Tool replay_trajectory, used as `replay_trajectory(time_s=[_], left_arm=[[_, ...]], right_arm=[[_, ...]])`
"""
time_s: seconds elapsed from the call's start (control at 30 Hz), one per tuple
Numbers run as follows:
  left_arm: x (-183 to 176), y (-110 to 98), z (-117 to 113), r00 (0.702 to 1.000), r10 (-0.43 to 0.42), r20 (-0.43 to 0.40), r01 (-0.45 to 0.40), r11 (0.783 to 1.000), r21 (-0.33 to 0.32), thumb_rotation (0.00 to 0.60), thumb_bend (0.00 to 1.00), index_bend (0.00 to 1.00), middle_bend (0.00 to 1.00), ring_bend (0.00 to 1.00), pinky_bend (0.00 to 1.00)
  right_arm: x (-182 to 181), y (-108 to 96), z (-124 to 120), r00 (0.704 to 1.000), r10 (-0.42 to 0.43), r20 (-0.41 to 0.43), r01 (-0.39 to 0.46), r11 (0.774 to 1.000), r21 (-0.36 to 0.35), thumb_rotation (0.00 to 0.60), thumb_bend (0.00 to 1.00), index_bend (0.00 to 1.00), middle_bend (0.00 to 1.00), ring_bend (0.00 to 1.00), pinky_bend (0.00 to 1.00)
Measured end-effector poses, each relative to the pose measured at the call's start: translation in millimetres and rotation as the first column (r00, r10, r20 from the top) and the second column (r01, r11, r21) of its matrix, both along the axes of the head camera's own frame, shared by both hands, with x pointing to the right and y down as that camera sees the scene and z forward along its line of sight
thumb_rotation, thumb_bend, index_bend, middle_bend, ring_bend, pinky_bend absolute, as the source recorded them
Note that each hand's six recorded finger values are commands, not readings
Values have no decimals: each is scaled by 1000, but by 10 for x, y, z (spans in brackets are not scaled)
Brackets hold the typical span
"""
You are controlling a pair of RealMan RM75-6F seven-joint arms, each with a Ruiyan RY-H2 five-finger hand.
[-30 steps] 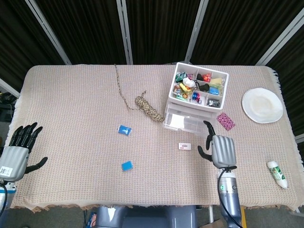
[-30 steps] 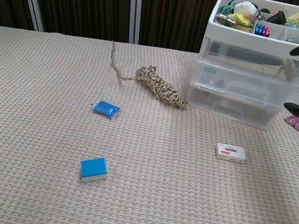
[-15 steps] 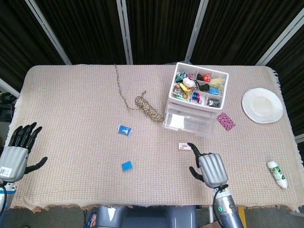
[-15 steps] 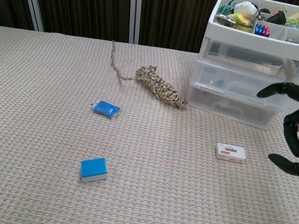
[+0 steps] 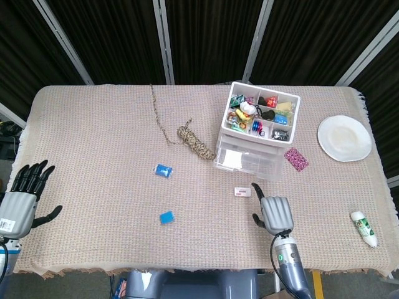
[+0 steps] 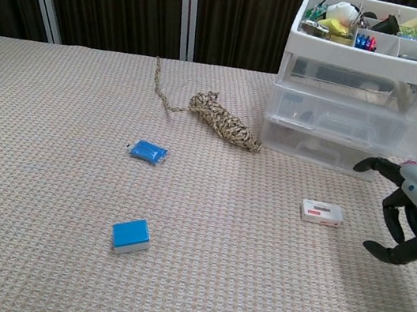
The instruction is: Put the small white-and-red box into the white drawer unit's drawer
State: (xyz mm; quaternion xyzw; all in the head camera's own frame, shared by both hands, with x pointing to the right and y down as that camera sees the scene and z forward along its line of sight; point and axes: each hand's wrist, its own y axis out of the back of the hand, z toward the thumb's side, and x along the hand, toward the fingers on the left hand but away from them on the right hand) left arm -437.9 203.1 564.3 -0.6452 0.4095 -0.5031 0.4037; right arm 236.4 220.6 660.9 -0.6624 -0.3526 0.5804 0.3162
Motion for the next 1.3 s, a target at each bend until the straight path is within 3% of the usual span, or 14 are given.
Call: replay_trajectory(time_s=[0.43, 0.73, 1.3], left_arm=[[1, 8, 6, 1000, 0, -2, 0, 1000, -5, 600, 239, 33, 0, 0, 0], [3, 10, 13, 1000, 0, -1, 0, 1000, -9, 600, 240, 33, 0, 0, 0], [4, 12, 24, 1000, -1, -6, 1, 1000, -19, 600, 241, 33, 0, 0, 0]], right_arm=[[52, -94, 324, 997, 43, -72, -45, 999, -28, 600, 216, 231, 754, 784, 714], [-52, -81, 479, 996, 70, -54, -73, 996, -58, 600, 219, 250, 758, 788, 714], [-224, -192, 686, 994, 102, -46, -104, 994, -43, 600, 255, 314, 769, 797, 714]])
